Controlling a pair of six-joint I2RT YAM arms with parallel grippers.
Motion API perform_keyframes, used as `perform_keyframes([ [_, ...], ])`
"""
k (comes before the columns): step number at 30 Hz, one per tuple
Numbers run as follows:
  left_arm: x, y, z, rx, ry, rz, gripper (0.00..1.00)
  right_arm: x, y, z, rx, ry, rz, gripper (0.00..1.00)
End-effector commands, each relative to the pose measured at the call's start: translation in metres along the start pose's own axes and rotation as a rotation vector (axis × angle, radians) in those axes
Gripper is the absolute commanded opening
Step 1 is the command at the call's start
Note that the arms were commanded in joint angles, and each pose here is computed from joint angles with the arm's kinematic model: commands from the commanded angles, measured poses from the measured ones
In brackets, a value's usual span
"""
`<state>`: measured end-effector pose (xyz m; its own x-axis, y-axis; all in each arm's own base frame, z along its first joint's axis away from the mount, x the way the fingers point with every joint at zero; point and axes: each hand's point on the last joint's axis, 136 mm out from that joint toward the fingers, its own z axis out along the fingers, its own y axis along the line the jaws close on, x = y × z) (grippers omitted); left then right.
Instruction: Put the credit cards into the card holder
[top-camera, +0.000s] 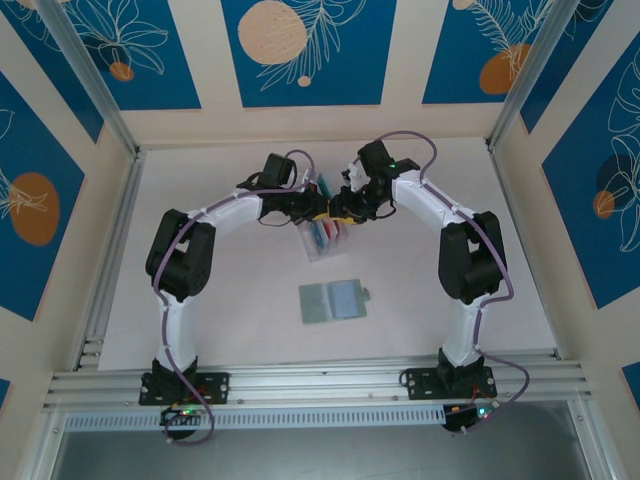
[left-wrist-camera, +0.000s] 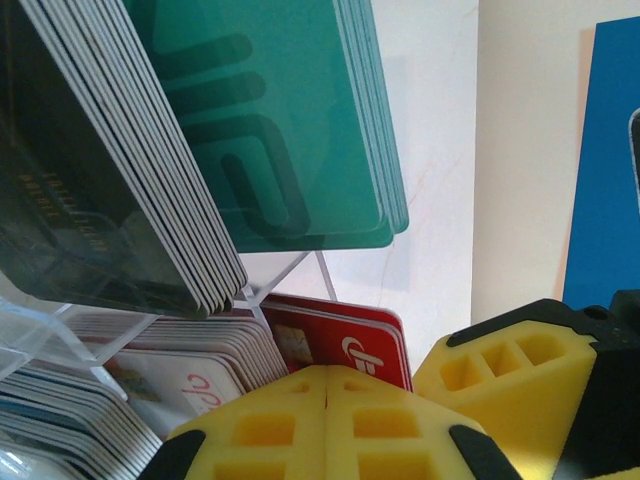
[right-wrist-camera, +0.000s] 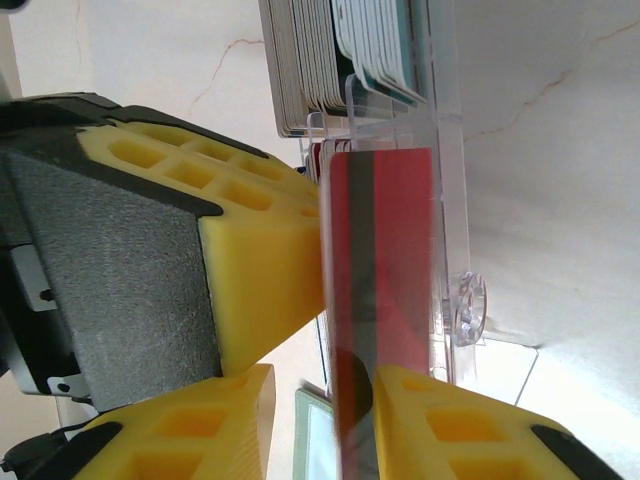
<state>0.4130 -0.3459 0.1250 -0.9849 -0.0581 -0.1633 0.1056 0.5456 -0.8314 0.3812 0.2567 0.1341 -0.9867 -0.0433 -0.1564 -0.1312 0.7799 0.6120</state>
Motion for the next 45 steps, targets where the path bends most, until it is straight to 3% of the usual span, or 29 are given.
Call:
perform_keyframes([
  [1, 0.015, 0.020, 0.015, -0.049, 0.056, -0.026, 0.00, -0.009, 0.018, -0.008, -0.054, -0.023, -0.018, 0.31],
  [45, 0.018, 0.030, 0.021, -0.079, 0.068, -0.030, 0.00, -0.015, 0.015, -0.025, -0.028, -0.050, -0.009, 0.17],
])
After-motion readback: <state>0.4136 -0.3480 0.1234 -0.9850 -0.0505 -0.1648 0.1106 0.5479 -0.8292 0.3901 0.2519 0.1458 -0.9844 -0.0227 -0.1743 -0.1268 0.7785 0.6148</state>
